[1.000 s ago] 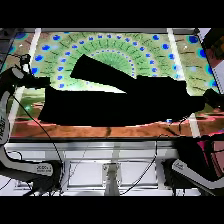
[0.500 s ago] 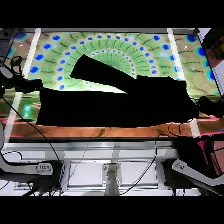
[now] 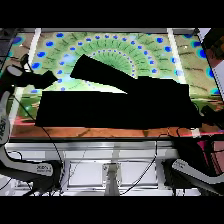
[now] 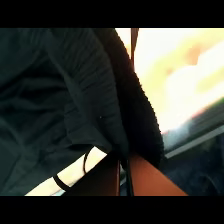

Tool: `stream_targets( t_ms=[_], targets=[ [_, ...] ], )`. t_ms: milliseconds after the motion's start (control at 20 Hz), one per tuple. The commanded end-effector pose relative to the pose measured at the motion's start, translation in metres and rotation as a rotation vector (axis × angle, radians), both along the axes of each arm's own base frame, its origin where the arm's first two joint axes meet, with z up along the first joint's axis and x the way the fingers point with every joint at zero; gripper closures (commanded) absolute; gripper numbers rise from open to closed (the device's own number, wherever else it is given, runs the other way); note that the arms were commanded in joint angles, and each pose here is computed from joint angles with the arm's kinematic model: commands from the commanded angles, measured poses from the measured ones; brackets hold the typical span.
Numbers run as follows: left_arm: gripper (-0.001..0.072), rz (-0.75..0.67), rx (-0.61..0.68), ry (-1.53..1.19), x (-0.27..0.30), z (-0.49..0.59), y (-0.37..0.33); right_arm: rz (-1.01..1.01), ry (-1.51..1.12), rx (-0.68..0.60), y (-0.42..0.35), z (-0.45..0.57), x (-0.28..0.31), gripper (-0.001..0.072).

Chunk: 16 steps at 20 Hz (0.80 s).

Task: Fold the clothes and pants, and hang the long-sleeved shirts on hangers.

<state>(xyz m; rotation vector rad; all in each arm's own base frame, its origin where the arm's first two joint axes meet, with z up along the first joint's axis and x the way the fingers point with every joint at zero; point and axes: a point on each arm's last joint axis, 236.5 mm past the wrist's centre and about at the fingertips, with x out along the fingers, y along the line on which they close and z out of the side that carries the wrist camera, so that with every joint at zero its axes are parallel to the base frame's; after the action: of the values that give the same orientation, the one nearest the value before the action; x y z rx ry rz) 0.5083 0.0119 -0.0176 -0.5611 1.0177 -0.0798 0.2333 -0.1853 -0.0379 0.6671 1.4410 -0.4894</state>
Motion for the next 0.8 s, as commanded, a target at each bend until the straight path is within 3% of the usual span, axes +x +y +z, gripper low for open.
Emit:
stream_targets(
  t_ms=[0, 50, 100, 250, 400, 550, 750],
  targets=[
    [0.0207, 0.080, -0.102, -0.091, 0.038, -0.006, -0.034, -0.066, 0.017, 0.020, -0.006, 0.002, -0.011, 0.0560],
    [0.0171, 0.116, -0.127, -0.121, 0.048, -0.005, -0.038, -0.085, -0.026, 0.019, -0.008, 0.007, 0.000, 0.0349],
    [0.0160, 0.147, -0.158, -0.138, 0.055, -0.003, -0.041, -0.103, -0.105, 0.032, -0.007, 0.019, 0.020, 0.0220],
    [0.0160, 0.167, -0.207, -0.114, 0.059, -0.018, -0.052, -0.165, -0.393, 0.027, -0.020, 0.070, 0.088, 0.0214],
    [0.0160, 0.199, -0.280, -0.088, 0.068, -0.031, -0.060, -0.213, -0.573, 0.195, 0.001, 0.102, 0.136, 0.0151],
    [0.0164, 0.200, -0.293, -0.059, 0.074, -0.050, -0.062, -0.185, -0.581, 0.283, 0.027, 0.096, 0.157, 0.0151],
    [0.0173, 0.213, -0.290, -0.043, 0.081, -0.069, -0.059, -0.090, -0.597, 0.272, 0.057, 0.093, 0.180, 0.0151]
  ],
)
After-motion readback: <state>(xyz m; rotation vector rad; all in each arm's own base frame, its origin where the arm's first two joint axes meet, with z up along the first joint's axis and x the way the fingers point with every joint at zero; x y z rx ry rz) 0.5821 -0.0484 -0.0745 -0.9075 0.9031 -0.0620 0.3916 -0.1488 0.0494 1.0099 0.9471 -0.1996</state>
